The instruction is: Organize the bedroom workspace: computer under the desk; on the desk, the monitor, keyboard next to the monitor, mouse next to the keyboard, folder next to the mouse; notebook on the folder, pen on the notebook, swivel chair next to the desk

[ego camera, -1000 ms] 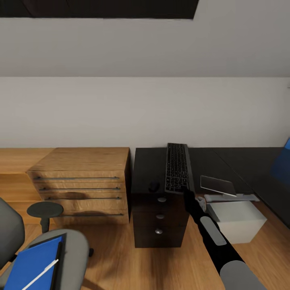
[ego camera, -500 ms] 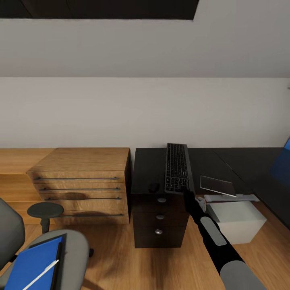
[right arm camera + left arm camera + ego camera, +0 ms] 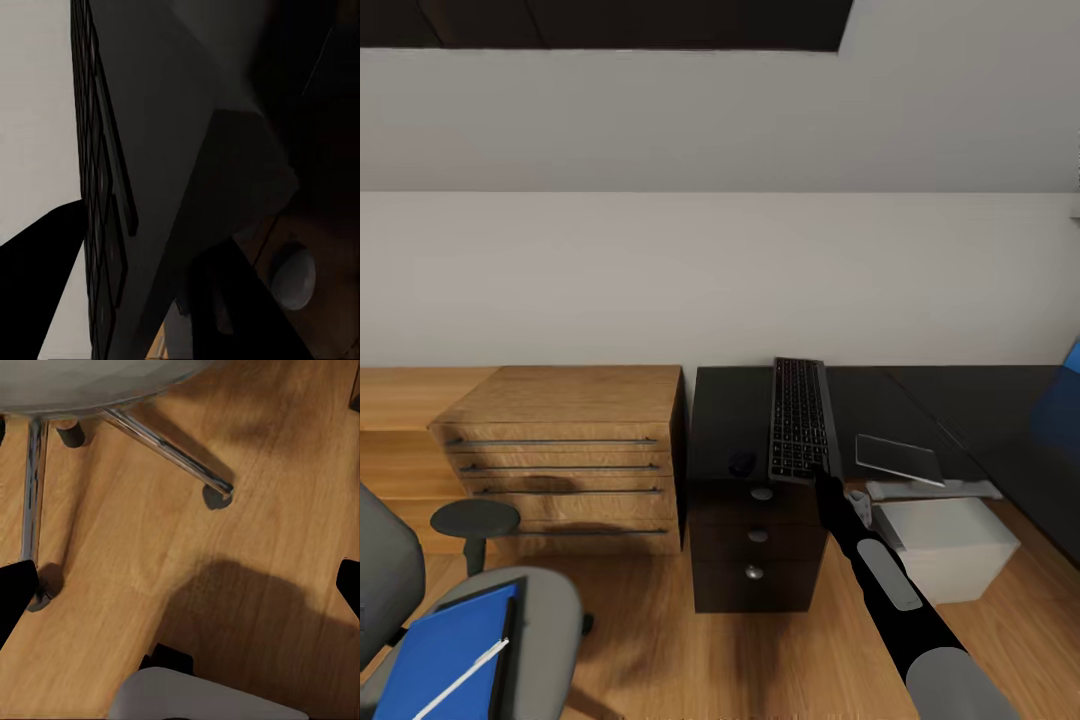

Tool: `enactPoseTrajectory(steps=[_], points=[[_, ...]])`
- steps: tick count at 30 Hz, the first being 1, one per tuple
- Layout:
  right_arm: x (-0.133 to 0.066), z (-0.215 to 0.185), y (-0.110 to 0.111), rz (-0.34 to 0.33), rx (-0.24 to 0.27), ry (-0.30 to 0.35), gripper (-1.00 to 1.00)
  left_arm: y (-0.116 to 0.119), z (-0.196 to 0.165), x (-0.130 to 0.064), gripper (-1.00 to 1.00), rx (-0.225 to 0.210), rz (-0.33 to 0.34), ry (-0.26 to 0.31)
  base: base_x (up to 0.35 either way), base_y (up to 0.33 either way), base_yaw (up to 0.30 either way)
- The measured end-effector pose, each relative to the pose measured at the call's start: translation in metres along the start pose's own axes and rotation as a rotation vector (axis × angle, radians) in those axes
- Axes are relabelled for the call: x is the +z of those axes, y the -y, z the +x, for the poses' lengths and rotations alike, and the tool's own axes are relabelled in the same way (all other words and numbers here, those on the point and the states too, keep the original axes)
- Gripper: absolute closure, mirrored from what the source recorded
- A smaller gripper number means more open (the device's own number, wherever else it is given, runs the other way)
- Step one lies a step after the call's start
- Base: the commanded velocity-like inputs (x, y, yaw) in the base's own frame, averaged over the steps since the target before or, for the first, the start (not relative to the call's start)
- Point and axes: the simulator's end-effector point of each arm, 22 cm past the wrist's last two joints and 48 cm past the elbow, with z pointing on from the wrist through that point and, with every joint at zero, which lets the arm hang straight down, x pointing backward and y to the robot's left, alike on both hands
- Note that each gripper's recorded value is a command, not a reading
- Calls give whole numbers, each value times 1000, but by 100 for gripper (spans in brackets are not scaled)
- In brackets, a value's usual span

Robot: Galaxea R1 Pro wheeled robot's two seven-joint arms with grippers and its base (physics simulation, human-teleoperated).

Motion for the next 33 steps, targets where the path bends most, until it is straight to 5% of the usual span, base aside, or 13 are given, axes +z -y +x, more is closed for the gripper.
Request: enactPoseTrajectory(steps=[24,33], points=[[0,-3,5,18,-4,2,100,0,1,0,-100,-1,0,-3,-314,0,0],[-1,-4,4,13,-13,3,100,0,1,0,-100,-2,-1,-3,-44,-124,0]])
